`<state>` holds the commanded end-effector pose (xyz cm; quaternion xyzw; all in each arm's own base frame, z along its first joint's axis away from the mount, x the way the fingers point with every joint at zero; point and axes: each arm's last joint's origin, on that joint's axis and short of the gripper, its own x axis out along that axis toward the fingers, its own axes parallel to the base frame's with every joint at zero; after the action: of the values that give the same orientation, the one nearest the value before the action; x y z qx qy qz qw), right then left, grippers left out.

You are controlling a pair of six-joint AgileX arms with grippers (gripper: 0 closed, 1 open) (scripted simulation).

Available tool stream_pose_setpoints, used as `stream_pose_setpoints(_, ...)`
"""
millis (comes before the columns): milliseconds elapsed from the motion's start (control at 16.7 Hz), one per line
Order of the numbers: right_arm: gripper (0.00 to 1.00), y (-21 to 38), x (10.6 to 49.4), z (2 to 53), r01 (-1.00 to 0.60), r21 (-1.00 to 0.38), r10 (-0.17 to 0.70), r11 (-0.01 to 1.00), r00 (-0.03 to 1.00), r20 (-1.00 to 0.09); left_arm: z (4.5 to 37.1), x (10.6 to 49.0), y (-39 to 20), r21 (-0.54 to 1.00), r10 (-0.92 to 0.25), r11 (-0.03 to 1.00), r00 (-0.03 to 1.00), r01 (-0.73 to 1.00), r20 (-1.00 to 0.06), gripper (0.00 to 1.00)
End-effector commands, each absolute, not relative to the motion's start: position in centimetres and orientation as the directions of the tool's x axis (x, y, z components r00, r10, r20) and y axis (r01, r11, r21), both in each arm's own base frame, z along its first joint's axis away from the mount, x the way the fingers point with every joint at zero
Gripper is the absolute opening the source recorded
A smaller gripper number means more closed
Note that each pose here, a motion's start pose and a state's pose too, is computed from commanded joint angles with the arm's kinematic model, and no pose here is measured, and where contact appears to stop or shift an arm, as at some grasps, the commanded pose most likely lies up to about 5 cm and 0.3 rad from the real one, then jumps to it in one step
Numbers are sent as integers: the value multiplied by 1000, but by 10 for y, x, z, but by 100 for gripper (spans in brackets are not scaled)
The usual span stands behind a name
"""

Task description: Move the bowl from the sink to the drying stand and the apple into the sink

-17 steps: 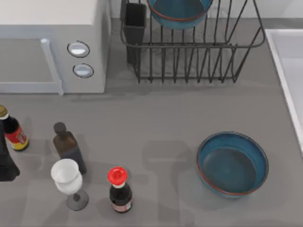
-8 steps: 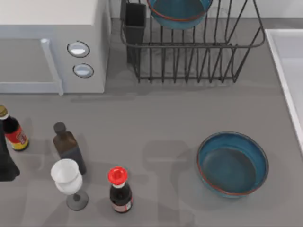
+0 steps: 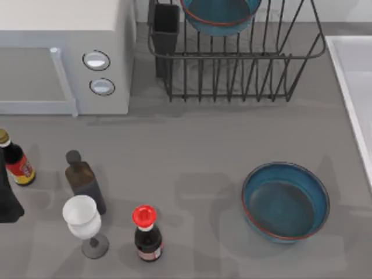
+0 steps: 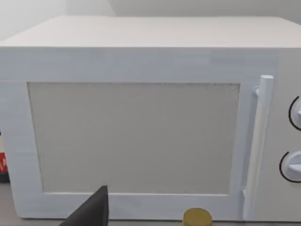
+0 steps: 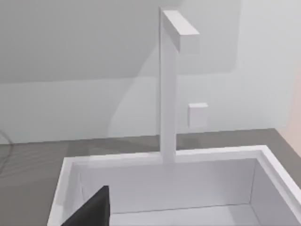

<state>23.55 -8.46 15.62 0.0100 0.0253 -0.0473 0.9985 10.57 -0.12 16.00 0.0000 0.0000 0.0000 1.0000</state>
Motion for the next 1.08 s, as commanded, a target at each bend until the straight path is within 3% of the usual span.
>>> stream_pose_setpoints(240, 100, -36, 203, 200, -82, -32, 83, 996, 995, 48, 160, 106, -1, 0, 0, 1000, 1000, 0, 0, 100)
stream_pose_setpoints(420, 100, -14, 162, 218, -143, -50, 148, 988, 983, 110, 160, 106, -1, 0, 0, 1000, 1000, 0, 0, 100)
stream_pose_setpoints(720, 100, 1, 117, 189, -131, -17, 132, 991, 990, 47, 160, 106, -1, 0, 0, 1000, 1000, 0, 0, 100)
stream_pose_setpoints(1080, 100, -1, 106, 160, 0, 0, 0, 1000, 1000, 0, 160, 106, -1, 0, 0, 1000, 1000, 0, 0, 100)
